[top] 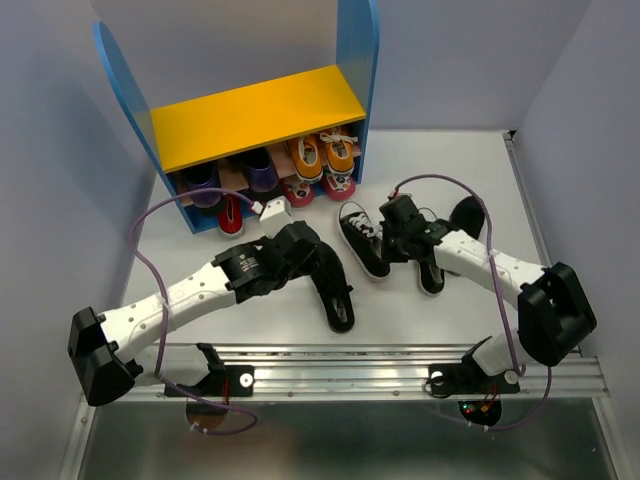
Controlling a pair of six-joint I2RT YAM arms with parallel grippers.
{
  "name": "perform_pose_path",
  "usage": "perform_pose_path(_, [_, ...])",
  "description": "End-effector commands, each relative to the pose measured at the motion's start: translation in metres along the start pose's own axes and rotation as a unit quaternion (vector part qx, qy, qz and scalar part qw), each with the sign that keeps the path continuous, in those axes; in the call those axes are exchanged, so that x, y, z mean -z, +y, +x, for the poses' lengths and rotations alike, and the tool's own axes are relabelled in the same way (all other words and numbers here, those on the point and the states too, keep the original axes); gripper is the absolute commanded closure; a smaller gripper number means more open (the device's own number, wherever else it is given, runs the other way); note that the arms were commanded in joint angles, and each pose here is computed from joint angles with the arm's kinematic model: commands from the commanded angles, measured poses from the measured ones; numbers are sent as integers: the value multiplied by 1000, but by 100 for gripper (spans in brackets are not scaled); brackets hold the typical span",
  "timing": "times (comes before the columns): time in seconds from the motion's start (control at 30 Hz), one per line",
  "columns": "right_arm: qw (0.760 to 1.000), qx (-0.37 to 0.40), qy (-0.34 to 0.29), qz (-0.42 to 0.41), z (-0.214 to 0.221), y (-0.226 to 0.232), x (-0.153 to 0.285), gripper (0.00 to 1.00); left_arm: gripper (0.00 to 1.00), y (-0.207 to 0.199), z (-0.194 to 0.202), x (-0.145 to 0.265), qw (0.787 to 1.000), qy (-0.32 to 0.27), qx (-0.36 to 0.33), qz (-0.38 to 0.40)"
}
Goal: Place and organize the shoes onto the shoe shelf
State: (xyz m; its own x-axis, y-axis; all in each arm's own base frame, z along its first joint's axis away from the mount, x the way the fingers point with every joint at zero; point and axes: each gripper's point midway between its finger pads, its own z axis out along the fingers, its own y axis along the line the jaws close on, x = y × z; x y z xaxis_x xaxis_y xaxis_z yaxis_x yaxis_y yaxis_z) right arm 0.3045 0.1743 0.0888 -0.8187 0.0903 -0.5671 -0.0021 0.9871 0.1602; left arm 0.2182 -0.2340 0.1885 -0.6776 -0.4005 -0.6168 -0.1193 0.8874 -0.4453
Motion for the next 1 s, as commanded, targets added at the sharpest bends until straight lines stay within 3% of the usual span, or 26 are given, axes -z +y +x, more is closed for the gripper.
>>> perform_pose_path(0.0, [997,-16,-63,-39,-20,35,19,99,38,-17,-16,3,999,-16,27,10])
perform_pose_path(0.17, [998,-9,-50,-42,-5,49,7,96,35,-24,-4,-7,999,7,42,6])
perform_pose_path(0.3, [998,-9,-55,-35,-9,48,9,54,37,-32,9,-16,999,34,33,9])
perform_pose_path(0.37, [997,-11,-72,-14,-16,39,15,40,37,-37,13,-18,998,47,29,15])
perform_pose_path(0.47, [995,-9,-101,13,-32,27,32,27,40,-43,17,-23,998,60,16,11])
perform_pose_path(0.57, [991,-27,-129,34,-50,7,52,21,45,-51,26,-31,997,70,-6,-9])
perform_pose_path(0.8, [979,-77,-167,84,-74,-65,93,11,46,-67,47,-48,996,83,1,-42])
perform_pose_path(0.97, [976,-84,-179,91,-72,-80,116,6,45,-69,64,-67,994,94,4,-57])
